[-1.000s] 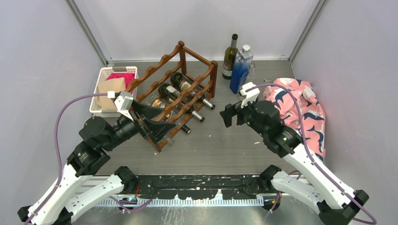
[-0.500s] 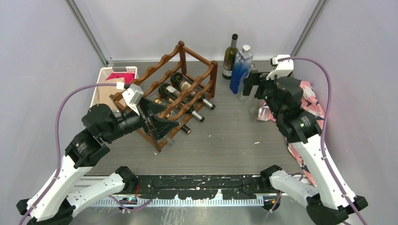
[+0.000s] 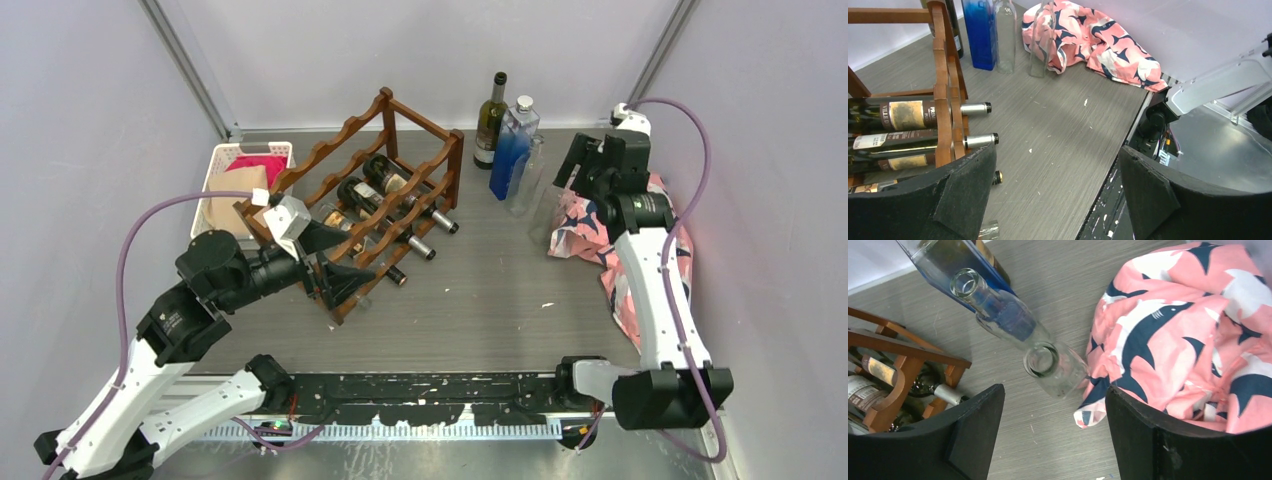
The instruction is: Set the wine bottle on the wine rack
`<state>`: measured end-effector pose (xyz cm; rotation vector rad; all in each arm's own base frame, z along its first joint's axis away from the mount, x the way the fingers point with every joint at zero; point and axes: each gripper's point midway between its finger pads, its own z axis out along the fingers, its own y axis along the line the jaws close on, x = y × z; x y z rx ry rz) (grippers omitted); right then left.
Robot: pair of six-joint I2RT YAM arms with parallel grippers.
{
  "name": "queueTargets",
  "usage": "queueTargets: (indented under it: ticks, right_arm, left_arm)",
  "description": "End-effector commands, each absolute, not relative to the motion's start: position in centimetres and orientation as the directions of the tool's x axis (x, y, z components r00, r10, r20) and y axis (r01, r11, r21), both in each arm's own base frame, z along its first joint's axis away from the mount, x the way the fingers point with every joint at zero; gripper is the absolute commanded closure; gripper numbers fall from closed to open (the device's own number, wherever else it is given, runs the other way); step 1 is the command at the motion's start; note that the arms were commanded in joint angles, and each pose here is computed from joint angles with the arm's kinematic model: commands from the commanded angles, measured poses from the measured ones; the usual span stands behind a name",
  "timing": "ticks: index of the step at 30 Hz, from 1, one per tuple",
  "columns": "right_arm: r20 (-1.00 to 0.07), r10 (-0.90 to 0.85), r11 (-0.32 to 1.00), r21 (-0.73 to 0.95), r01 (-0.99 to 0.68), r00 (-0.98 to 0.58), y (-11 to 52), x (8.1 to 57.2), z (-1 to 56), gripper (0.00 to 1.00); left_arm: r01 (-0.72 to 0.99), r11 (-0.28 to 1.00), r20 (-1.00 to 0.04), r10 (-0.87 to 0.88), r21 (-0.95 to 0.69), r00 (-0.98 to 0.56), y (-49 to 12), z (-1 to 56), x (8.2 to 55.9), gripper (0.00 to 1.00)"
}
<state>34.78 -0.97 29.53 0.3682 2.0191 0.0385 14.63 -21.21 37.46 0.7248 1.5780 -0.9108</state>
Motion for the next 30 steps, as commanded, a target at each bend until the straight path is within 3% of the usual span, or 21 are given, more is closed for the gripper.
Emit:
queueTargets:
  ticks: [1,8,19,24,30]
  right_arm:
    - [-0.872,0.273,0.96,0.218,0.176,-0.406,0.3,37.5,30.9,0.23]
    - [-0.852,0.242,0.967,0.174,0.185,-0.464,0.0,40.5,29.0,0.31]
    - [-0.829,0.214,0.971,0.124,0.203,-0.517,-0.6,41.0,27.0,0.62]
    - [-0.839,0.196,0.976,0.115,0.187,-0.507,-0.4,39.7,28.0,0.93]
    - [-0.84,0.249,0.962,0.273,0.022,-0.482,3.8,35.8,31.2,0.99]
  left_arm:
    - [0.855,0.498,-0.988,-0.038,-0.148,-0.149,-21.3,38.1,14.6,0.09]
    - [0.863,0.479,-0.986,-0.038,-0.161,-0.162,-21.8,37.9,14.6,0.1]
    - [0.866,0.463,-0.981,-0.05,-0.188,-0.187,-22.5,37.8,14.7,0.1]
    - [0.888,0.419,-0.981,-0.049,-0.191,-0.188,-23.1,37.9,14.2,0.11]
    - [0.933,0.292,-0.978,-0.06,-0.208,-0.2,-24.6,38.5,12.6,0.13]
